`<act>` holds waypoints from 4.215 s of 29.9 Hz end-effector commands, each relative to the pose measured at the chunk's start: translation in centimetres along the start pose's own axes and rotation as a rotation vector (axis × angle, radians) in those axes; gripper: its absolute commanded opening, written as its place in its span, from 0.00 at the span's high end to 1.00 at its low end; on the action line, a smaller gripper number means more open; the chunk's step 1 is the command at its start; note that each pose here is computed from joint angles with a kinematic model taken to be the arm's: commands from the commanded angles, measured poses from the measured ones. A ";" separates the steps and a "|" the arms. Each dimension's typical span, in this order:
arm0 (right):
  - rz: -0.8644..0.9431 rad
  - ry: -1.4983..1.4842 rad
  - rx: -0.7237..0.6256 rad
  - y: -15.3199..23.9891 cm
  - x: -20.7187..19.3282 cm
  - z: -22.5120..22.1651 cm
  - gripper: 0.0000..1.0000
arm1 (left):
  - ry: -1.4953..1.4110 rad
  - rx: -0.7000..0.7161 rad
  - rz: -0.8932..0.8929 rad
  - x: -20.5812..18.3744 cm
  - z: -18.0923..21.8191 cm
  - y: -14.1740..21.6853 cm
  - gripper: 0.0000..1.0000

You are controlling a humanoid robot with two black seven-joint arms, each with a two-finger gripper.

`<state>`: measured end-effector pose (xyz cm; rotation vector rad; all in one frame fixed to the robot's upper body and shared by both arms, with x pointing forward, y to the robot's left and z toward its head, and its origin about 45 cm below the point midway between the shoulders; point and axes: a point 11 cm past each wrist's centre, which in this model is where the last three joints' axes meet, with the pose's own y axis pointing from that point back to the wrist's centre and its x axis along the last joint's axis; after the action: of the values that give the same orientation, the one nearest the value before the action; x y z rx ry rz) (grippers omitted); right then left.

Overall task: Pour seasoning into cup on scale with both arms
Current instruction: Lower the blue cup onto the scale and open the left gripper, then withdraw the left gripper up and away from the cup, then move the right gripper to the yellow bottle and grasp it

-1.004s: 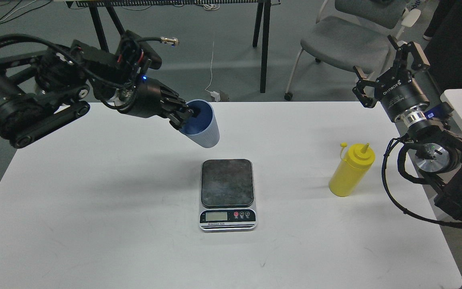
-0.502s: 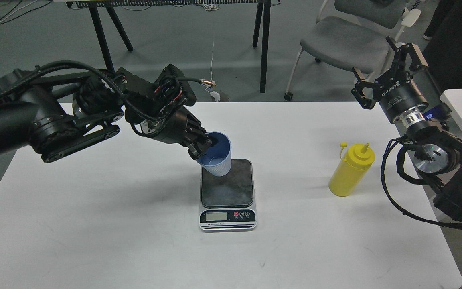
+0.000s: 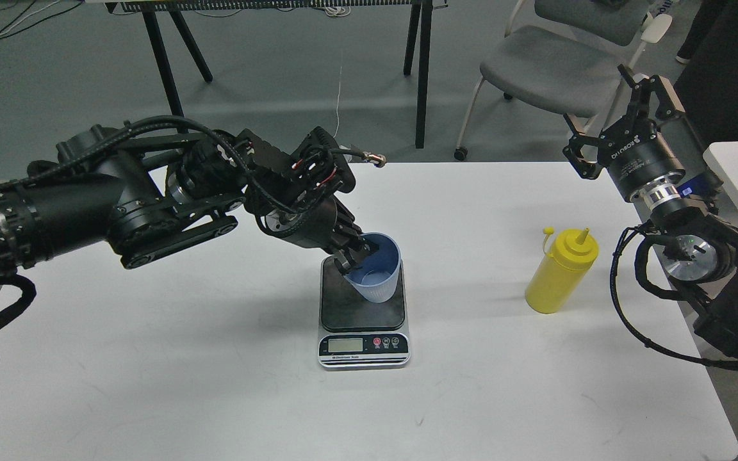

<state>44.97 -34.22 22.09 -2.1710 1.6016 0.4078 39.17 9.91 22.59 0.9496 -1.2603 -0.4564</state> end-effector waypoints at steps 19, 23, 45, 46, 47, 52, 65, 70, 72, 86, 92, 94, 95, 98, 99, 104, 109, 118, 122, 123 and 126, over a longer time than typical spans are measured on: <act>-0.010 -0.004 0.001 -0.1 -0.3 -0.1 0.01 | 0.004 0.030 -0.061 -1.4 -0.7 -1.5 0.92; -0.009 -0.004 0.002 -0.1 -0.3 -0.1 0.01 | 0.014 0.025 -0.052 -1.1 -0.6 -1.7 0.87; -0.010 -0.005 0.000 0.0 -0.3 0.0 0.01 | 0.194 0.060 0.119 3.0 -4.2 3.0 0.44; -0.010 -0.005 0.000 0.0 -0.3 0.0 0.01 | 0.213 0.062 0.140 3.5 -4.6 3.6 0.44; -0.010 -0.005 0.001 0.0 -0.3 0.0 0.01 | 0.232 0.064 0.166 4.1 -5.0 4.3 0.44; 0.019 -0.002 0.031 0.9 1.1 -1.7 0.01 | 0.455 0.048 0.404 5.8 -8.1 10.3 0.44; 0.289 -0.123 0.208 10.4 9.7 -10.9 0.01 | 1.559 -0.143 1.383 -9.1 -18.7 21.3 0.27; 0.396 -0.416 0.177 16.3 9.0 -7.1 0.01 | 1.667 -0.178 1.434 -11.9 -18.2 19.4 0.27; 0.425 -0.477 0.126 18.4 8.2 -4.8 0.01 | 1.692 -0.196 1.455 -12.5 -18.0 18.8 0.27; 0.416 -0.742 -0.047 22.8 1.4 4.5 0.01 | 1.758 -0.173 1.435 -15.3 -17.1 16.9 0.27; 0.382 -0.763 -0.087 23.4 -0.5 7.7 0.01 | 1.762 -0.166 1.430 -15.6 -17.1 16.8 0.27; 0.372 -0.768 -0.091 23.3 -1.0 8.3 0.01 | 1.763 -0.165 1.428 -15.6 -17.0 16.8 0.27; 0.366 -0.773 -0.089 23.2 -1.2 8.4 0.01 | 1.762 -0.162 1.427 -15.7 -17.0 16.8 0.27; 0.369 -0.781 -0.082 23.1 -1.3 9.4 0.01 | 1.758 -0.150 1.432 -16.0 -17.2 17.3 0.27; 0.369 -0.780 -0.081 23.0 -1.4 9.7 0.01 | 1.756 -0.144 1.433 -16.1 -17.2 17.5 0.27; 0.381 -0.757 -0.082 23.0 -0.9 10.8 0.01 | 1.746 -0.121 1.444 -16.6 -17.4 18.5 0.27; 0.371 -0.783 -0.089 22.6 -2.2 13.3 0.01 | 1.739 -0.105 1.447 -17.0 -17.5 19.2 0.27; 0.353 -0.750 -0.076 20.4 -2.1 14.8 0.01 | 1.733 -0.097 1.452 -17.2 -17.6 19.7 0.27; 0.337 -0.758 -0.063 19.1 -2.6 15.1 0.01 | 1.734 -0.096 1.450 -17.2 -17.6 19.7 0.27; 0.331 -0.757 -0.061 18.8 -2.6 15.0 0.01 | 1.734 -0.096 1.450 -17.2 -17.6 19.7 0.27; 0.334 -0.743 -0.060 18.5 -2.3 15.0 0.01 | 1.733 -0.095 1.451 -17.2 -17.6 19.7 0.27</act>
<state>26.36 -29.63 7.28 -1.4835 1.4832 1.2153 46.85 39.97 28.08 -0.0667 -0.0096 1.2388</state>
